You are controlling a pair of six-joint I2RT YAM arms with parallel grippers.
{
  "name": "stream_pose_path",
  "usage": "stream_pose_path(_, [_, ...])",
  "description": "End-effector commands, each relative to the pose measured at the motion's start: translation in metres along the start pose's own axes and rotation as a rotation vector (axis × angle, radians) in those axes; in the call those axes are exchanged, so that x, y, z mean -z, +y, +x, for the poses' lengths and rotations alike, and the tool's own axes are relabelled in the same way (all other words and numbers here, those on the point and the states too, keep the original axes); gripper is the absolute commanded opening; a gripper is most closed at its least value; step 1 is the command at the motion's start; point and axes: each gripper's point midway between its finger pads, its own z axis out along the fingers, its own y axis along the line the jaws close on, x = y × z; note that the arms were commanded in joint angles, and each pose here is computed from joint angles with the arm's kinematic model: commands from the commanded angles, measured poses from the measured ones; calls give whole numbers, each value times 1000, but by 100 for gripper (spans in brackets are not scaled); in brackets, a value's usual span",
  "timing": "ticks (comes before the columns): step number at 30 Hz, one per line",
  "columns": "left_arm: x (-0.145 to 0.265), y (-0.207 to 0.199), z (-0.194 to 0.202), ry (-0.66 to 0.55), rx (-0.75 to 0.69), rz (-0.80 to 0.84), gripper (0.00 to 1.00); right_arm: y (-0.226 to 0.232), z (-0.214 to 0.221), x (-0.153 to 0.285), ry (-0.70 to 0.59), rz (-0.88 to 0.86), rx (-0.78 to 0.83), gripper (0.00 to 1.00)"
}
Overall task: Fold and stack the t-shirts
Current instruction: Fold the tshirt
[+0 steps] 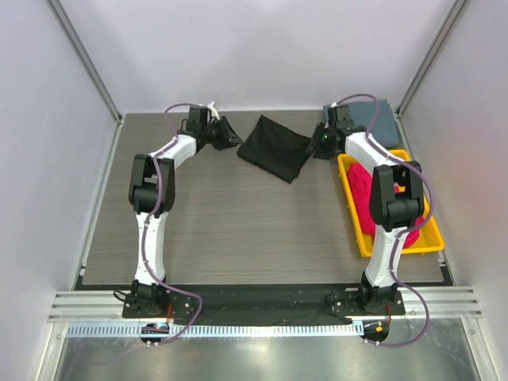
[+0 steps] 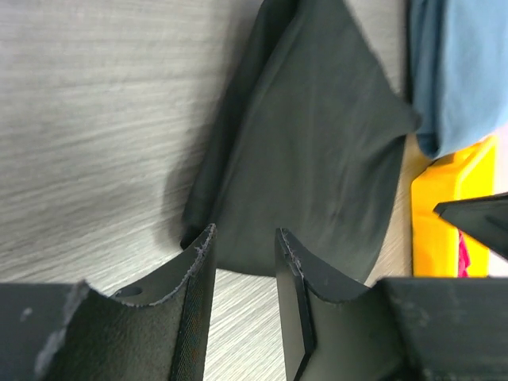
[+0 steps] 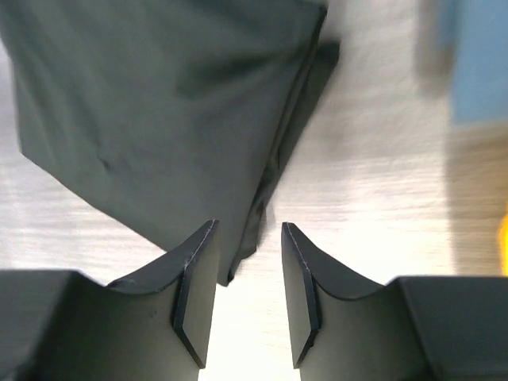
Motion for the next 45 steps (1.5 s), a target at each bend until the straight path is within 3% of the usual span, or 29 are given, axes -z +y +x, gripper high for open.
stream_pose_path(1, [-1, -1, 10, 39, -24, 35, 36, 25, 4, 10, -31, -92, 3, 43])
stream_pose_path(14, [-20, 17, 35, 105, -2, 38, 32, 39, 80, -19, 98, -164, 76, 42])
stream_pose_path(17, [-20, 21, 41, 125, 14, 27, 18, 38, 86, -22, 110, -160, 83, 40])
stream_pose_path(20, [-13, 21, 45, 131, 25, 8, 7, 31, 92, -22, 117, -143, 97, 27])
stream_pose_path(21, [-10, 22, 47, 134, 34, -3, 3, 30, 92, -20, 113, -141, 105, 18])
stream_pose_path(23, [0, 21, 51, 129, 44, -29, 0, 26, 98, -18, 125, -137, 109, 8])
stream_pose_path(27, [20, 12, 69, 147, 68, -53, 0, 20, 110, -7, 145, -139, 125, 1])
stream_pose_path(34, [75, 12, 146, 203, 225, -281, 1, 8, 157, 26, 221, -180, 164, 1])
stream_pose_path(36, [89, 13, 175, 222, 245, -284, 12, 3, 181, 39, 258, -193, 178, 6])
stream_pose_path(41, [117, -20, 177, 197, 210, -222, 24, -10, 202, 65, 278, -185, 177, 30])
stream_pose_path(45, [122, -25, 157, 185, 141, -260, 27, 1, 180, 88, 214, -185, 200, 38])
